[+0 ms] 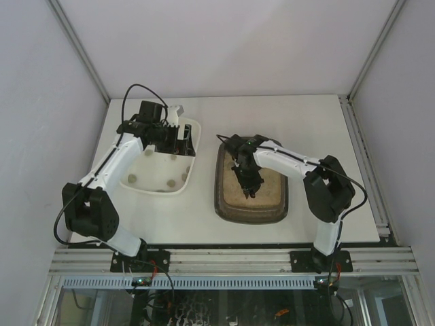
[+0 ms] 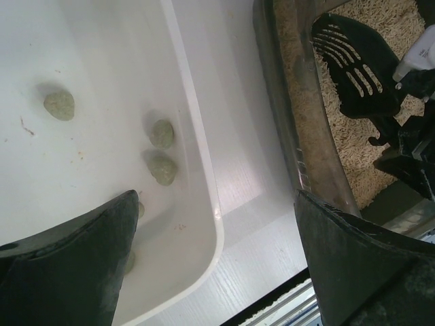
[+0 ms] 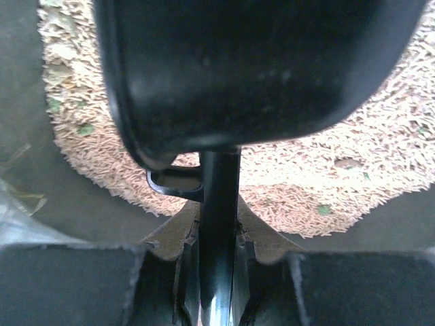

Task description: Clean the litter box

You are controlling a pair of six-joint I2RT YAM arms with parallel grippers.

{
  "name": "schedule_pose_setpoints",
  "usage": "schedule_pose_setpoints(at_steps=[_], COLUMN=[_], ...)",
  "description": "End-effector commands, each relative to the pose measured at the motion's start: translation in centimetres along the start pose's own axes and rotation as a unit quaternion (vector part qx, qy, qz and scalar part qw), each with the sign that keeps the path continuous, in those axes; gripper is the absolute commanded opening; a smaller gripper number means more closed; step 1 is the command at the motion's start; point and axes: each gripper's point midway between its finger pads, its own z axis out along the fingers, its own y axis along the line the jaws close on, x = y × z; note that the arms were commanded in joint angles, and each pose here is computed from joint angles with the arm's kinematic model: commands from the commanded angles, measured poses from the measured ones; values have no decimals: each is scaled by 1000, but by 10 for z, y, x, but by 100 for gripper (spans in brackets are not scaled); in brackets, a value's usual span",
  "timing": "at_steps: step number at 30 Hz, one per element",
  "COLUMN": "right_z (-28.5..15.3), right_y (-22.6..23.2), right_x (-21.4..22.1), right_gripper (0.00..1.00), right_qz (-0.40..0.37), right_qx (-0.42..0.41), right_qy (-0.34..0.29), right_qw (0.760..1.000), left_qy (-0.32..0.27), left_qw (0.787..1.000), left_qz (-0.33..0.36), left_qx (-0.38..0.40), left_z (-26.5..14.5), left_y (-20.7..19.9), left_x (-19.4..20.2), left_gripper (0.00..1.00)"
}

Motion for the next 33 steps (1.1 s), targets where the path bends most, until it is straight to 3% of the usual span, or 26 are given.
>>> schedule_pose_setpoints(at_steps=[1,14,21,27,33], right_z=[-26,-44,-44,-53,-60], right_y=[38,53,37,26,13], right_x=[-27,-32,-16,-9,-1], right_gripper=[0,0,0,0,0], right_qz=[-23,45,77,107,116], right_qx=[-138,-343,-348,-392,-377], right_qy=[-52,-46,-55,-86,-111], right_qw=[989,937,933,910,912], left_qy=[-28,-23,-16,-3,-2], left_qw=[1000,1000,1000,1000,1000], left_qz=[8,5,1,-5,-3], left_qx=[1,3,10,22,23], left_z=[-10,-8,-4,2,1], left_y=[-6,-6,-7,-10,-10], left_x=[-22,-18,-16,-15,-14], left_gripper=[100,100,100,100,100])
